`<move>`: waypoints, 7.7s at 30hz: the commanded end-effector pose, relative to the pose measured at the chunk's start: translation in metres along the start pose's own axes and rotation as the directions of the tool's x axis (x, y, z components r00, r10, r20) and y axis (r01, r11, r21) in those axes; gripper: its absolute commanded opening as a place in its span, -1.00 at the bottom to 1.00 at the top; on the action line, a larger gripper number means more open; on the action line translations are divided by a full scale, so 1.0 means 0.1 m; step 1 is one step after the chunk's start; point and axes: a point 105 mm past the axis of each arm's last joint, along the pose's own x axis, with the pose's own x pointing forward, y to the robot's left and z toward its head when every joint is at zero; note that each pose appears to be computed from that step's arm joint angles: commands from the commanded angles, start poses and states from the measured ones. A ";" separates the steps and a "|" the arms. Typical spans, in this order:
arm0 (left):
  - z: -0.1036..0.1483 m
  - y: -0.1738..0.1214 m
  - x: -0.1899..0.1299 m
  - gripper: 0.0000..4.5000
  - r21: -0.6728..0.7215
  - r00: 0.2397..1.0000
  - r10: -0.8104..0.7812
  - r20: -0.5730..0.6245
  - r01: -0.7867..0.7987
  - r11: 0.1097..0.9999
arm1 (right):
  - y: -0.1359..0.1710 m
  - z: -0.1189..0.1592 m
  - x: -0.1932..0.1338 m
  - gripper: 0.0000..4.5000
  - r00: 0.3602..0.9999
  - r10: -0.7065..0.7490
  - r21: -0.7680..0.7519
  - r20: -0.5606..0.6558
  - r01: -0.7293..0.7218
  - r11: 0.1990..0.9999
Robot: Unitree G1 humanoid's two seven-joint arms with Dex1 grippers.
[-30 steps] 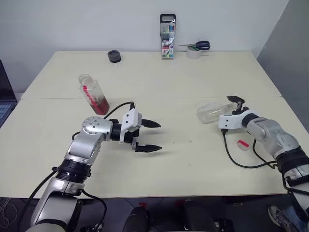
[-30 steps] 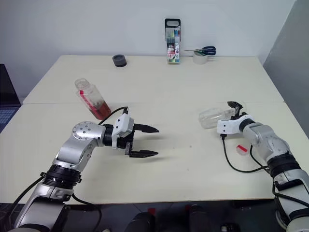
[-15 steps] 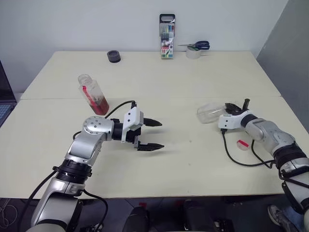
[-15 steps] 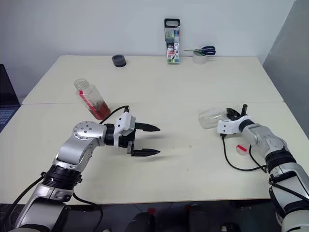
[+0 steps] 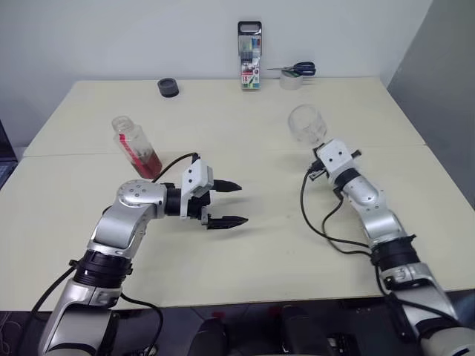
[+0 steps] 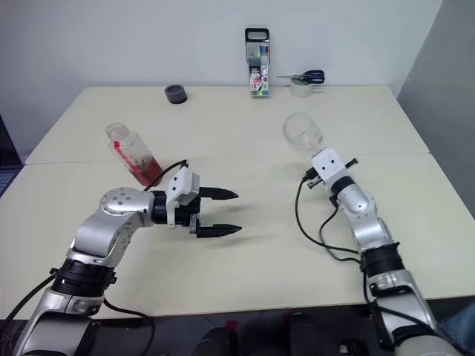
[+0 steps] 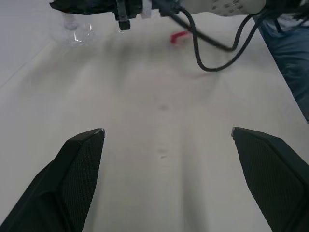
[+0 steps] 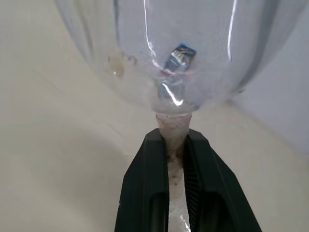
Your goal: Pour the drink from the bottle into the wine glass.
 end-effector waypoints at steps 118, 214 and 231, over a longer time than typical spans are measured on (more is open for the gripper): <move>-0.83 0.29 -1.26 1.00 -0.146 0.517 0.847 -0.126 -0.854 0.499 | 0.98 0.56 -0.75 0.99 0.827 0.536 0.092 0.170 -0.555 0.827; 1.09 1.31 -0.37 -0.25 0.717 0.671 0.664 0.331 -0.636 0.285 | 0.47 1.25 -0.79 1.00 0.909 0.318 0.175 0.270 -0.371 0.912; 1.23 1.35 -0.41 -0.25 0.850 0.684 0.622 0.380 -0.523 0.055 | 0.50 1.31 -0.79 1.00 0.886 0.347 0.208 0.309 -0.419 0.884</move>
